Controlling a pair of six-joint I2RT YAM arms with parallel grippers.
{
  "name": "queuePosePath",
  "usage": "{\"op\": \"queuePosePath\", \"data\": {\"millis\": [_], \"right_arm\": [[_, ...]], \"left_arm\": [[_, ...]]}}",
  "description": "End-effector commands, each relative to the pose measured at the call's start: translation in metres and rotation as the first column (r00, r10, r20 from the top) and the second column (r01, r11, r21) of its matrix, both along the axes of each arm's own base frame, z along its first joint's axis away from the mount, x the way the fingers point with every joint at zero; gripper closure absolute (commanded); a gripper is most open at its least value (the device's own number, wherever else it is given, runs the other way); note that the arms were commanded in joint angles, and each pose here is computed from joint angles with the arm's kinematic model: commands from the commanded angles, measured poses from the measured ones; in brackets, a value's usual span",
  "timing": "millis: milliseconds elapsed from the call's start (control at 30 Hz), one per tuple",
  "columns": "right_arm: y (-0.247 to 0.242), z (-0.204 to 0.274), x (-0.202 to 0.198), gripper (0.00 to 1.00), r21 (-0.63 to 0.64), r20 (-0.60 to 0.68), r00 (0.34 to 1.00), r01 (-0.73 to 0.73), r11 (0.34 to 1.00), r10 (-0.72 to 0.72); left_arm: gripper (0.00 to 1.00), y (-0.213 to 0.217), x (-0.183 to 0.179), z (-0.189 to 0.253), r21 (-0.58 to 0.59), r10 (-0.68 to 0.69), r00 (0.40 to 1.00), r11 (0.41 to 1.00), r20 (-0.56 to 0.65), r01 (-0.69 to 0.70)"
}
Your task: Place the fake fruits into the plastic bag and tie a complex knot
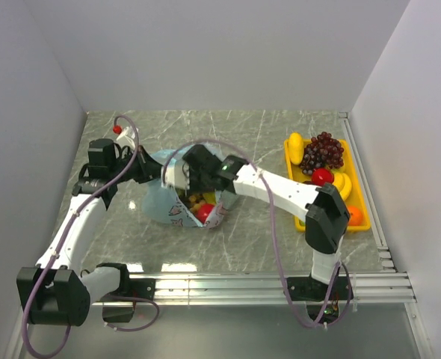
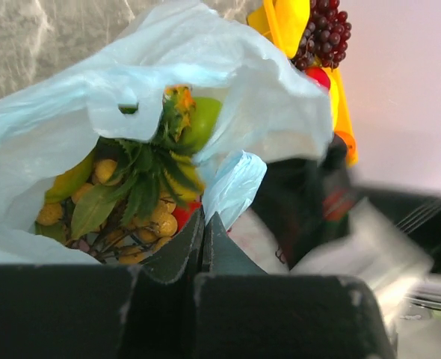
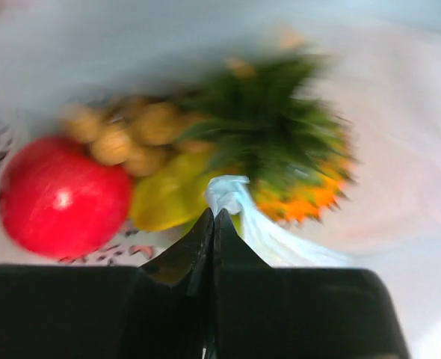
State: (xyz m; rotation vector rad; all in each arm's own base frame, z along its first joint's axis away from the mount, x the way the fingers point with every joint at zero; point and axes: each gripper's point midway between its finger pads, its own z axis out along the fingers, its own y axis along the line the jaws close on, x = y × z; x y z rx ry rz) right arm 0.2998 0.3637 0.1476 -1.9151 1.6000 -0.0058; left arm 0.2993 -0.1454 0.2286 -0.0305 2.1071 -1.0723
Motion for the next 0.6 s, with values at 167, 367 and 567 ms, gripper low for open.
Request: {"op": "queuePosePath", "data": {"millis": [167,367,567], "right_arm": [[-0.09,0.246,0.063,1.0,0.738,-0.331,0.875,0.474,0.481,-0.354],[-0.164,0.291,0.064,1.0,0.767,-0.578,0.747,0.635,0.095,-0.329],[-0.194,0.263,0.059,1.0,0.693,-0.696,0.656,0.72,-0.035,-0.294]], "left_arm": [[1.0,0.012,0.013,0.103,0.114,-0.064,0.922,0.993,0.382,0.022],[1.0,0.019,0.004,0.174,0.177,-0.112,0.797,0.984,0.593,0.006],[1.0,0.032,-0.009,0.161,0.258,-0.127,0.811,0.966,0.571,-0.031]]}}
